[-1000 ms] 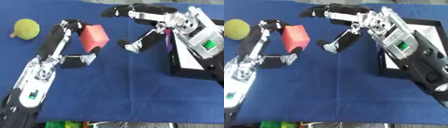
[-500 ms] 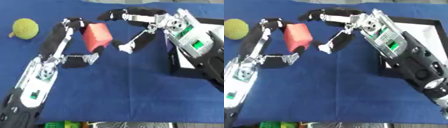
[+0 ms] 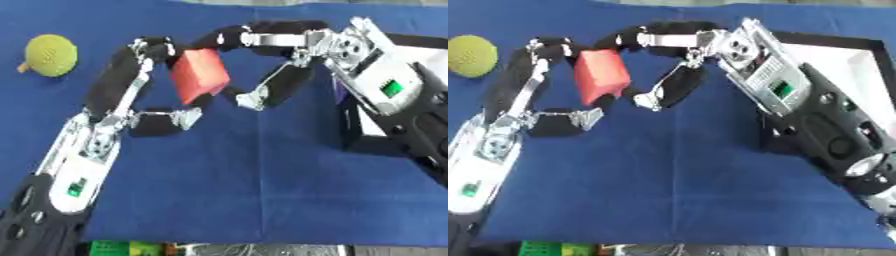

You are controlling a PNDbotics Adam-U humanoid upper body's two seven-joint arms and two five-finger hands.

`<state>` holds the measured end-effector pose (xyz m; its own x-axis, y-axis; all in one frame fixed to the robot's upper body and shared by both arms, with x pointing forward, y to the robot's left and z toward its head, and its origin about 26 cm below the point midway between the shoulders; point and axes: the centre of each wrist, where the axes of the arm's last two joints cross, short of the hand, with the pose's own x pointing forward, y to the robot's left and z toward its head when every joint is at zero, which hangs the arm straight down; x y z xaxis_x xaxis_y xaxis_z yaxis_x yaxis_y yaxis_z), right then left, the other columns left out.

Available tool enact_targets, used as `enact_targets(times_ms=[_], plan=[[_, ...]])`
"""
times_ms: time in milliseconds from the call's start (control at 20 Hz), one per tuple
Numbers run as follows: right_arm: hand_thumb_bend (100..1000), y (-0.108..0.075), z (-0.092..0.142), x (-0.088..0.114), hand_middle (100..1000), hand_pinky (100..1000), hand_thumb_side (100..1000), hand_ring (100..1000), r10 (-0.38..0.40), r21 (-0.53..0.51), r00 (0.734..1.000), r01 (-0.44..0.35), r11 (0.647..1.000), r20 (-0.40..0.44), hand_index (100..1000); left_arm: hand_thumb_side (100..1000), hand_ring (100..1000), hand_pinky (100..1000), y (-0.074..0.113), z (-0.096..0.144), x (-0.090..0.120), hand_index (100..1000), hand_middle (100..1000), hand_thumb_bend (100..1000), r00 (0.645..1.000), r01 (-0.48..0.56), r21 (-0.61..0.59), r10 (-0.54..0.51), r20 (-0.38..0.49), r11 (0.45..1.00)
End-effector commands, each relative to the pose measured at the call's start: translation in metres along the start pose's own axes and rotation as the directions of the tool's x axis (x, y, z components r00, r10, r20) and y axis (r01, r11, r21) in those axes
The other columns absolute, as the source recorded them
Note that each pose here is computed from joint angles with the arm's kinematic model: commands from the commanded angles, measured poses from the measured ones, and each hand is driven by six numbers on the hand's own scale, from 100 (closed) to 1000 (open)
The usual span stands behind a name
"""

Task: Pick up the objects with one hand, pass them to the other hand, and then place them into the box on the other side of the table.

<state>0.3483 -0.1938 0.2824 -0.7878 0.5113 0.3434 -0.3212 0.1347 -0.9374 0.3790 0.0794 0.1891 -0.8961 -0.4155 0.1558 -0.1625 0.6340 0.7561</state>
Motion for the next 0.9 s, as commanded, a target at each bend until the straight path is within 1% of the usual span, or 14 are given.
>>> enact_targets(times_ms=[50,100,150,250,400,550,650,700,900], plan=[[100,-0.009,0.002,0.005,1000,1000,227,1000,-0.001,-0.036,1.000,0.001,0.999,0.007,1000,286,471,711,0.003,-0.009,0.005,607,450,100,1.000,0.001,0.015,-0.002,0.029,1.000],[100,-0.009,0.002,0.005,998,1000,229,1000,-0.006,-0.048,1.000,0.006,0.999,0.006,1000,287,471,711,0.003,-0.009,0.006,608,451,100,1.000,-0.002,0.015,0.001,0.030,1.000],[100,-0.009,0.002,0.005,960,1000,242,1000,-0.010,-0.059,1.000,0.011,0.998,0.006,1000,289,471,712,0.002,-0.010,0.006,610,452,100,0.999,-0.006,0.017,0.005,0.033,1.000],[100,-0.008,0.001,0.005,928,1000,289,1000,-0.018,-0.076,1.000,0.019,0.997,0.004,1000,286,472,712,0.002,-0.013,0.009,612,452,100,0.999,-0.014,0.025,0.013,0.042,1.000],[100,-0.007,0.000,0.004,859,1000,307,1000,-0.021,-0.096,1.000,0.021,0.995,0.000,1000,286,473,713,0.003,-0.015,0.011,614,453,100,0.998,-0.019,0.047,0.017,0.056,0.999],[100,-0.007,0.000,0.004,789,978,297,1000,-0.026,-0.120,1.000,0.026,0.992,0.000,943,287,475,715,0.002,-0.016,0.012,616,454,100,0.998,-0.024,0.064,0.020,0.060,0.998],[100,-0.006,0.000,0.004,801,975,310,1000,-0.025,-0.124,1.000,0.024,0.992,0.000,957,296,476,715,0.002,-0.017,0.012,617,454,100,0.998,-0.028,0.080,0.023,0.063,0.996],[100,-0.006,0.000,0.004,809,975,294,1000,-0.020,-0.118,1.000,0.020,0.993,0.001,968,297,476,715,0.003,-0.017,0.012,619,454,100,0.998,-0.030,0.090,0.024,0.065,0.996],[100,-0.005,0.000,0.002,785,975,290,1000,-0.012,-0.101,1.000,0.012,0.995,0.003,944,302,478,716,0.003,-0.020,0.014,620,455,100,0.997,-0.036,0.110,0.027,0.076,0.993]])
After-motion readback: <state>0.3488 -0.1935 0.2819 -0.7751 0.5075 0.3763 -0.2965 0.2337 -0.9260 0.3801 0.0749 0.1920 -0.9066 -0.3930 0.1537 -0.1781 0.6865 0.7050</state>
